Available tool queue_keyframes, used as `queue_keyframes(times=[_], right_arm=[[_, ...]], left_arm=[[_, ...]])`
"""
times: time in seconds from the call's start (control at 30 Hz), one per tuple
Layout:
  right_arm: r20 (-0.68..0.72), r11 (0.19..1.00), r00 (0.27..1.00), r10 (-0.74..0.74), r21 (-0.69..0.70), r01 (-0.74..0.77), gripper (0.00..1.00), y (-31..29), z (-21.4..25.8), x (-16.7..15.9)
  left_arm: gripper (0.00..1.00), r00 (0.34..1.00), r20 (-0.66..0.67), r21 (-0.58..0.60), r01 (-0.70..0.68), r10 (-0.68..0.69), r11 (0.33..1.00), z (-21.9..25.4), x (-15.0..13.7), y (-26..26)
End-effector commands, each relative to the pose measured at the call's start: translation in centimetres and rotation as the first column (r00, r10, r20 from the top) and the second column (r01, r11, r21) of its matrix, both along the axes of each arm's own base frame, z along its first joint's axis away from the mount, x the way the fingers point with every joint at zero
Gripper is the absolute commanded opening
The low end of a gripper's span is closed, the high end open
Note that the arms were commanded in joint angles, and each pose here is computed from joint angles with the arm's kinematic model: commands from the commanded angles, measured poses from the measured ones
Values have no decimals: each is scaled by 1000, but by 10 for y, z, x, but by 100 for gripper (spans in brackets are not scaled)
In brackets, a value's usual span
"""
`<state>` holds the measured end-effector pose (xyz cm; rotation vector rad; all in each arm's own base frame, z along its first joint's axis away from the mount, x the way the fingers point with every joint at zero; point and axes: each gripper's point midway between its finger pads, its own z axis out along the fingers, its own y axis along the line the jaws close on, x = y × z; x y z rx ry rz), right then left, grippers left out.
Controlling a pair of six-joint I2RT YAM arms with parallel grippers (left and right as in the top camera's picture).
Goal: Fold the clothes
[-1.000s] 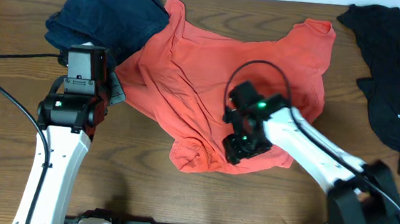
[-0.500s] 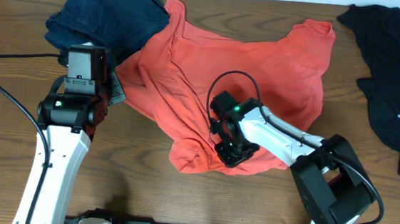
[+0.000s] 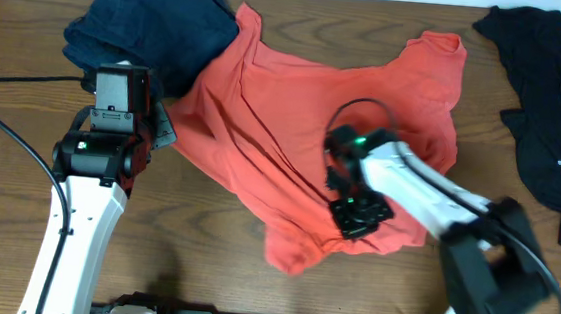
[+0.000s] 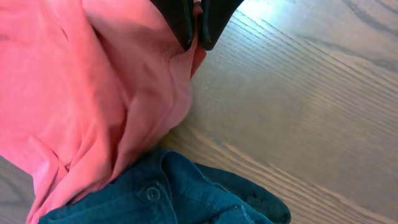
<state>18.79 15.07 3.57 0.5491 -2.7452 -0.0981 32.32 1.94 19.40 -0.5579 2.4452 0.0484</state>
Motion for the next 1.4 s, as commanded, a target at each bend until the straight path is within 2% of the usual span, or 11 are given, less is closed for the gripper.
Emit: queue_keyframes(times=[0.0,0.2,0.43,0.7,0.77,0.83,0.87,0.97,1.1,1.23,1.37], right_arm=[[55,997,996,-70,23,69,1,-17,31,4],[120,986,980,-156,72,148,1,-44,58,13],[292,973,935,-203,162,161,1,-43,43,75],[478,950,831,-286,254,181,1,-45,17,160],[492,946,817,-299,264,187,12,-47,10,172],[494,943,813,-308,271,193,48,-48,10,179],[493,940,812,-313,282,192,57,-47,15,181],[489,934,811,-322,305,187,63,-43,45,187],[461,933,828,-318,307,188,63,-40,92,178],[374,935,880,-292,308,179,58,-28,109,145],[234,943,933,-272,258,211,52,-13,93,102]], left_arm=[[6,1000,23,21,-11,10,1000,11,-2,6],[6,1000,10,21,-10,10,1000,10,-6,6],[6,1000,9,17,-8,8,1000,10,-6,5],[6,1000,-3,14,-5,5,1000,5,-8,4],[6,1000,-13,15,-5,5,1000,3,-8,4],[6,1000,-22,15,-5,5,1000,0,-8,4],[6,1000,-27,15,-5,5,1000,-2,-7,4],[6,999,-38,13,-3,4,1000,-5,-6,4],[6,999,-51,14,-3,3,1000,-9,-5,4],[6,998,-57,14,-3,4,1000,-11,-5,4],[6,998,-59,14,-3,4,1000,-11,-5,4]])
